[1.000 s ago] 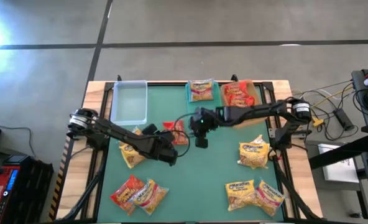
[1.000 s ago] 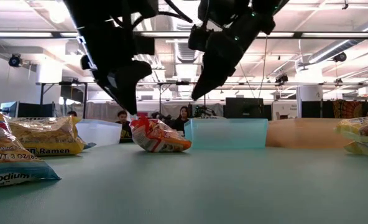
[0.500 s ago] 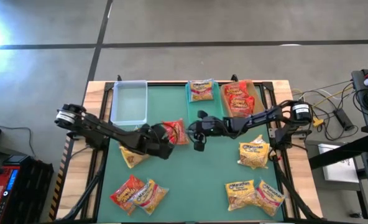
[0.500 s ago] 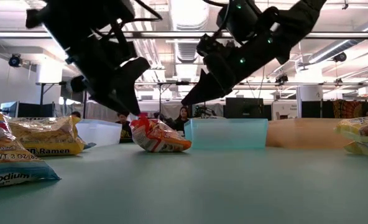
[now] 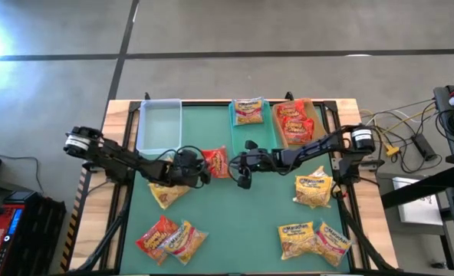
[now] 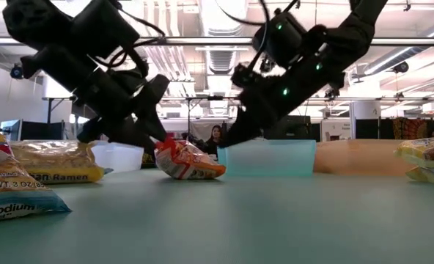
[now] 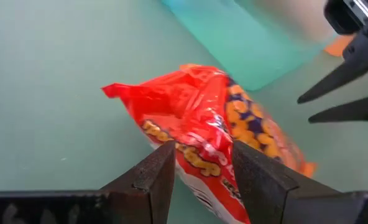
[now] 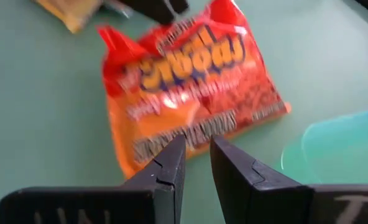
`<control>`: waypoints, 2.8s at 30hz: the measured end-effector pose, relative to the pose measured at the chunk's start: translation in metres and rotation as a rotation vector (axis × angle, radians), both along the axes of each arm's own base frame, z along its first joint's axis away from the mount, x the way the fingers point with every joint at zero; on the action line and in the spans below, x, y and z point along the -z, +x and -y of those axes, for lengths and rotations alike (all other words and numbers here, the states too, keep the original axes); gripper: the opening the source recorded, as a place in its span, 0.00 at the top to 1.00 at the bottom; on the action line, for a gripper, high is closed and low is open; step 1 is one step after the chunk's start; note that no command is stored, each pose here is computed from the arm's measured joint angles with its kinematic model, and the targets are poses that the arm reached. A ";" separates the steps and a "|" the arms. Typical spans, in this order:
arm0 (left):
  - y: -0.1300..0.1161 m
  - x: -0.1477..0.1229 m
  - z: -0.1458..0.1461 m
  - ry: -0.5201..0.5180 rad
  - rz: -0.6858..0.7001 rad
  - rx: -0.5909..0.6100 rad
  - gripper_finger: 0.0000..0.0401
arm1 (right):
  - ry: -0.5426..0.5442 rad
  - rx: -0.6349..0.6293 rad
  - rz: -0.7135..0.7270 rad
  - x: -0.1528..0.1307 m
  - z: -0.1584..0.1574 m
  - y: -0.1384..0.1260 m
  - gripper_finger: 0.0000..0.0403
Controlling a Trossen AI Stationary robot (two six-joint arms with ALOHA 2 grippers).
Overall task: Sort Maruchan noodles
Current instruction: Put the orange noodle pack into the orange bin, then adjust the green bin
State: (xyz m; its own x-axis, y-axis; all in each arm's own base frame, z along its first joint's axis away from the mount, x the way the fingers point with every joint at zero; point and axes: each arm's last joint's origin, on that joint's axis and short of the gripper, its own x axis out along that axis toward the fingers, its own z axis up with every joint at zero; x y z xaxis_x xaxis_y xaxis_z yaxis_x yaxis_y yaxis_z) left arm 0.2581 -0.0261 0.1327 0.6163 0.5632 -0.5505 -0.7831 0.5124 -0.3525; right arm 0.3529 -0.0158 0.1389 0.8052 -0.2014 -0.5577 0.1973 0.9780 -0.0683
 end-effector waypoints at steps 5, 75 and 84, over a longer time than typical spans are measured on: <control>0.000 0.001 -0.004 -0.001 -0.001 -0.015 0.65 | -0.012 0.013 -0.020 0.008 0.001 0.006 0.84; 0.028 -0.043 0.039 -0.154 -0.259 0.487 0.65 | -0.254 0.014 -0.366 -0.013 0.006 -0.023 0.84; 0.026 -0.042 0.045 -0.198 -0.263 0.529 0.65 | 0.005 -0.052 -0.279 -0.021 -0.005 -0.022 0.84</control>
